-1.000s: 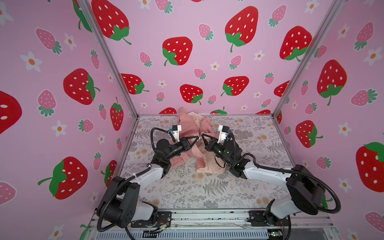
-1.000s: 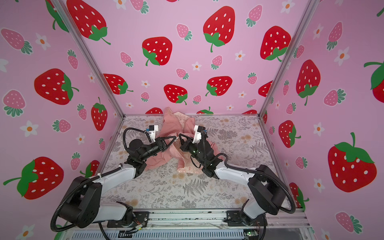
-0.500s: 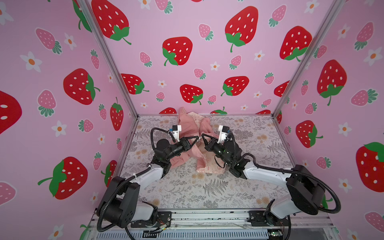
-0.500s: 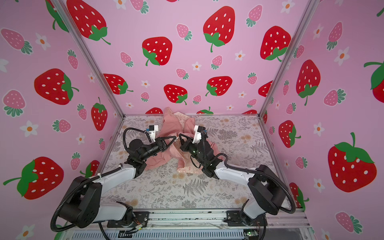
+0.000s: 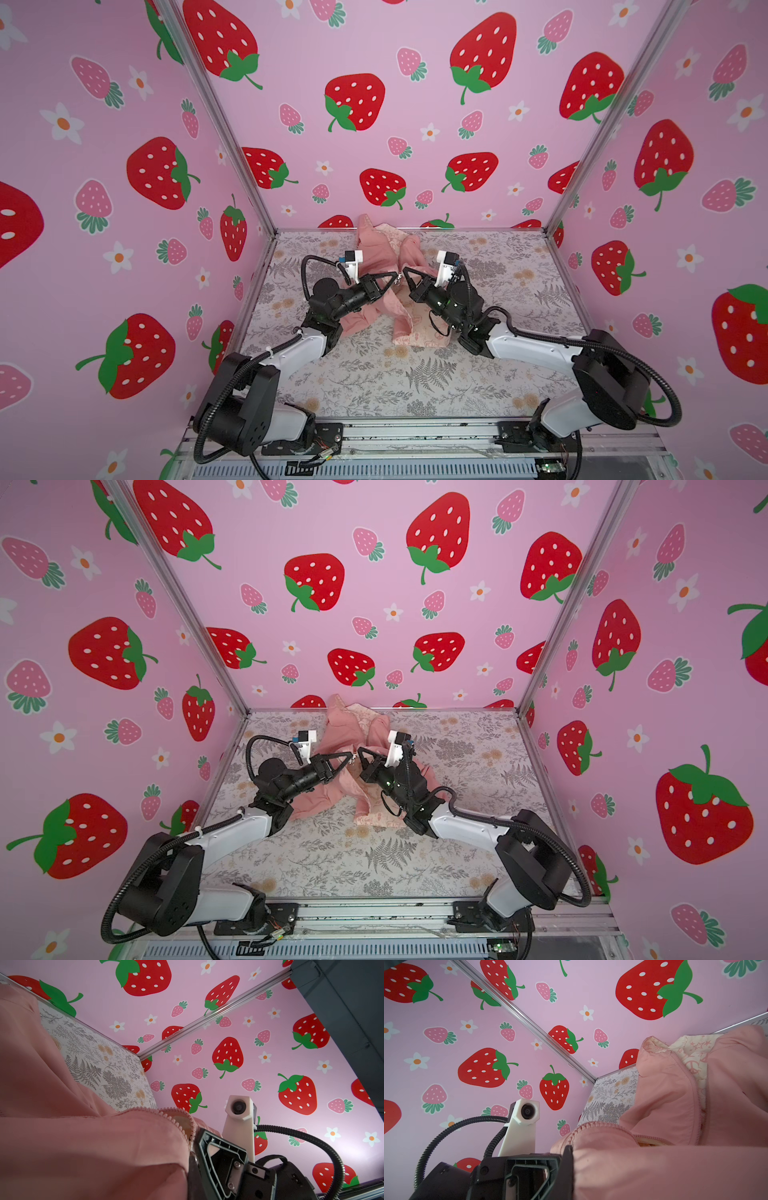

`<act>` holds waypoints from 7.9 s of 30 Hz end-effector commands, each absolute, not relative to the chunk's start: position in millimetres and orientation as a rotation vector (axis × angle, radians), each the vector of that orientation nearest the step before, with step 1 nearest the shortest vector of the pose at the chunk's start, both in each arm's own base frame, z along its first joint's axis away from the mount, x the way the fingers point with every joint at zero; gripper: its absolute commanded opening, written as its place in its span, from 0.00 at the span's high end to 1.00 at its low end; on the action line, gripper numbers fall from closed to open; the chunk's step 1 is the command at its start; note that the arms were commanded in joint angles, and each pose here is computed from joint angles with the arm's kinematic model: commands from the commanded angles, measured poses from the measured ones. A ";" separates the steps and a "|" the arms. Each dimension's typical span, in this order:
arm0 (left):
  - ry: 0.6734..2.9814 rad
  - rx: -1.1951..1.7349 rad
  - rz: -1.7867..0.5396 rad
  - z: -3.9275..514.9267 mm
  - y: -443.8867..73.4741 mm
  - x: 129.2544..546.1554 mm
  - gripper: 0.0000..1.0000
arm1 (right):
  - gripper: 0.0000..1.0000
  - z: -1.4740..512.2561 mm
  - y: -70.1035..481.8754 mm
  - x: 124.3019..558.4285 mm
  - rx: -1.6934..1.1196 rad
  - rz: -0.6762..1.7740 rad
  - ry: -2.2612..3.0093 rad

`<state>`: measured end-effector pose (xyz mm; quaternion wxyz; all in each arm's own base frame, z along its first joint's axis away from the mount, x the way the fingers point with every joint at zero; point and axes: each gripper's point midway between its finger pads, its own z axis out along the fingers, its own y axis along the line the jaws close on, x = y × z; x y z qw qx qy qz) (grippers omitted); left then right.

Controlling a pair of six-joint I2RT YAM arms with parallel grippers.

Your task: Zip up the jacket

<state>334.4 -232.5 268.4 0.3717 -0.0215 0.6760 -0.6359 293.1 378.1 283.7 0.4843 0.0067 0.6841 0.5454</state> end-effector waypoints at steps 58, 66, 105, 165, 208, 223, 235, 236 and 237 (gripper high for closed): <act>1.587 0.000 -1.668 308.7 -231.9 333.7 1.00 | 1.00 294.8 382.5 278.1 0.023 1.458 1.621; 1.577 -0.006 -1.670 310.4 -231.1 335.0 1.00 | 1.00 295.6 383.0 274.8 0.027 1.486 1.616; 1.501 -0.045 -1.713 325.6 -228.0 342.2 1.00 | 1.00 263.3 393.6 261.4 0.019 1.515 1.678; 1.542 -0.124 -1.759 299.8 -231.0 338.3 1.00 | 0.85 276.9 373.4 273.1 0.073 1.603 1.673; 1.538 -0.105 -1.785 300.7 -234.5 334.2 1.00 | 0.76 298.9 367.6 293.1 0.278 1.828 1.501; 1.542 -0.104 -1.779 301.4 -234.3 333.4 1.00 | 0.79 303.6 374.4 292.8 0.235 1.834 1.500; 1.534 -0.113 -1.783 304.9 -233.5 333.8 1.00 | 1.00 302.3 374.1 292.1 0.211 1.801 1.513; 1.528 -0.115 -1.783 307.0 -233.0 333.9 1.00 | 1.00 302.0 374.8 291.7 0.202 1.790 1.520; 1.527 -0.121 -1.787 308.4 -232.8 334.5 1.00 | 1.00 301.0 376.0 290.8 0.188 1.772 1.532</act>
